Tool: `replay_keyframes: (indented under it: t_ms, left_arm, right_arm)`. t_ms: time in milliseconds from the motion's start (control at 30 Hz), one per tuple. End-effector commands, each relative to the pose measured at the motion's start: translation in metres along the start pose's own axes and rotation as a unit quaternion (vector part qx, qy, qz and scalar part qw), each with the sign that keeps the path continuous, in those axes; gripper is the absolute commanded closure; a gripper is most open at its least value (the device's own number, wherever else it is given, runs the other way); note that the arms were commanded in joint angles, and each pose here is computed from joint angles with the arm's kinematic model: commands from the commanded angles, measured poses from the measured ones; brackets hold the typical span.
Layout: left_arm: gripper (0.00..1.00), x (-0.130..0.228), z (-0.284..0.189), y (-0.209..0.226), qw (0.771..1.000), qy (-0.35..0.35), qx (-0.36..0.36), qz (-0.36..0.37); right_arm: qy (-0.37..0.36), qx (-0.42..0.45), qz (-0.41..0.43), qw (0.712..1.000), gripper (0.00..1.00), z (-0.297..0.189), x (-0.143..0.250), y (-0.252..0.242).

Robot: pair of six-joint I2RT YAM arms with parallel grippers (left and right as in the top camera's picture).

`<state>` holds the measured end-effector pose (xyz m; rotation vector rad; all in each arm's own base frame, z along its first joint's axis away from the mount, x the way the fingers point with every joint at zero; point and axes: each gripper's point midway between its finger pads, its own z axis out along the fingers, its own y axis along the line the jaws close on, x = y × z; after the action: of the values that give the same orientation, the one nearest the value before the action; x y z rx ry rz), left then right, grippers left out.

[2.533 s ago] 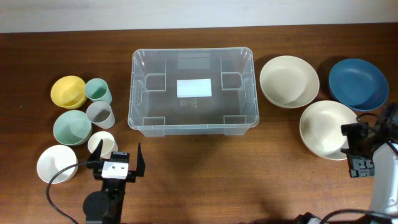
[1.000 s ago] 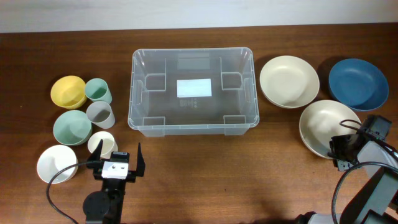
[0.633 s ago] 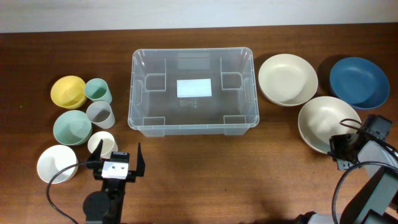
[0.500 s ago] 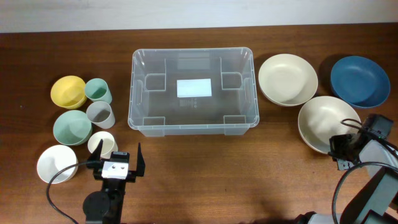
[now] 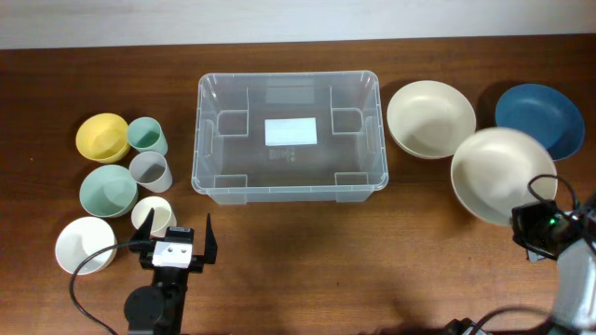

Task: Pack container
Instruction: 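Lift the cream bowl with right gripper and carry it into the bin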

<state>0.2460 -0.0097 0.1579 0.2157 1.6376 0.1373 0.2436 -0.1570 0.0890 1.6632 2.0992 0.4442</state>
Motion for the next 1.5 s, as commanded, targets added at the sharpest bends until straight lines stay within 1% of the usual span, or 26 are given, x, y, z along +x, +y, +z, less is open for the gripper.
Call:
replay_keyframes:
  t_ms: [0, 133, 233, 333, 400, 467, 633, 700, 800, 933, 1133, 1233, 1300, 1467]
  left_arm:
    - [0.0, 0.001, 0.0, -0.001, 1.0, 0.0, 0.004, 0.008]
    - [0.0, 0.001, 0.0, -0.001, 1.0, 0.0, 0.004, 0.008]
    - [0.0, 0.001, 0.0, -0.001, 1.0, 0.0, 0.004, 0.007]
    - [0.0, 0.001, 0.0, -0.001, 1.0, 0.0, 0.004, 0.008]
    - [0.0, 0.001, 0.0, -0.001, 1.0, 0.0, 0.004, 0.008]
    - [0.0, 0.001, 0.0, -0.001, 1.0, 0.0, 0.004, 0.008]
    - [0.0, 0.001, 0.0, -0.001, 1.0, 0.0, 0.004, 0.008]
    - [0.0, 0.001, 0.0, -0.001, 1.0, 0.0, 0.004, 0.008]
    - [0.0, 0.001, 0.0, -0.001, 1.0, 0.0, 0.004, 0.007]
    - [0.0, 0.002, 0.0, -0.001, 1.0, 0.0, 0.004, 0.007]
    - [0.0, 0.001, 0.0, -0.001, 1.0, 0.0, 0.004, 0.008]
    - [0.0, 0.001, 0.0, -0.001, 1.0, 0.0, 0.004, 0.007]
    - [0.0, 0.001, 0.0, -0.001, 1.0, 0.0, 0.004, 0.008]
    - [0.0, 0.001, 0.0, -0.001, 1.0, 0.0, 0.004, 0.008]
  right_arm:
    - [-0.014, -0.145, -0.095, 0.985, 0.96, -0.05, 0.006, 0.064]
    - [-0.037, -0.234, -0.163, 0.958, 0.96, -0.1, 0.026, 0.109]
    - [-0.04, -0.309, -0.23, 0.922, 0.96, -0.136, 0.053, 0.148]
    - [-0.032, -0.364, -0.265, 0.892, 0.96, -0.157, 0.085, 0.182]
    - [-0.024, -0.39, -0.292, 0.873, 0.96, -0.162, 0.112, 0.206]
    - [-0.02, -0.398, -0.31, 0.863, 0.96, -0.158, 0.134, 0.223]
    - [0.002, -0.411, -0.366, 0.835, 0.96, -0.131, 0.214, 0.269]
    - [0.009, -0.397, -0.383, 0.834, 0.96, -0.116, 0.243, 0.284]
    - [0.013, -0.372, -0.416, 0.829, 0.96, -0.098, 0.275, 0.304]
    - [0.016, -0.31, -0.433, 0.846, 0.96, -0.066, 0.29, 0.327]
    - [0.041, -0.272, -0.445, 0.853, 0.96, -0.029, 0.307, 0.353]
    - [0.051, -0.254, -0.448, 0.856, 0.96, -0.012, 0.315, 0.353]
    - [0.062, -0.234, -0.442, 0.864, 0.96, 0.005, 0.318, 0.345]
    - [0.116, -0.197, -0.445, 0.866, 0.96, 0.039, 0.337, 0.322]
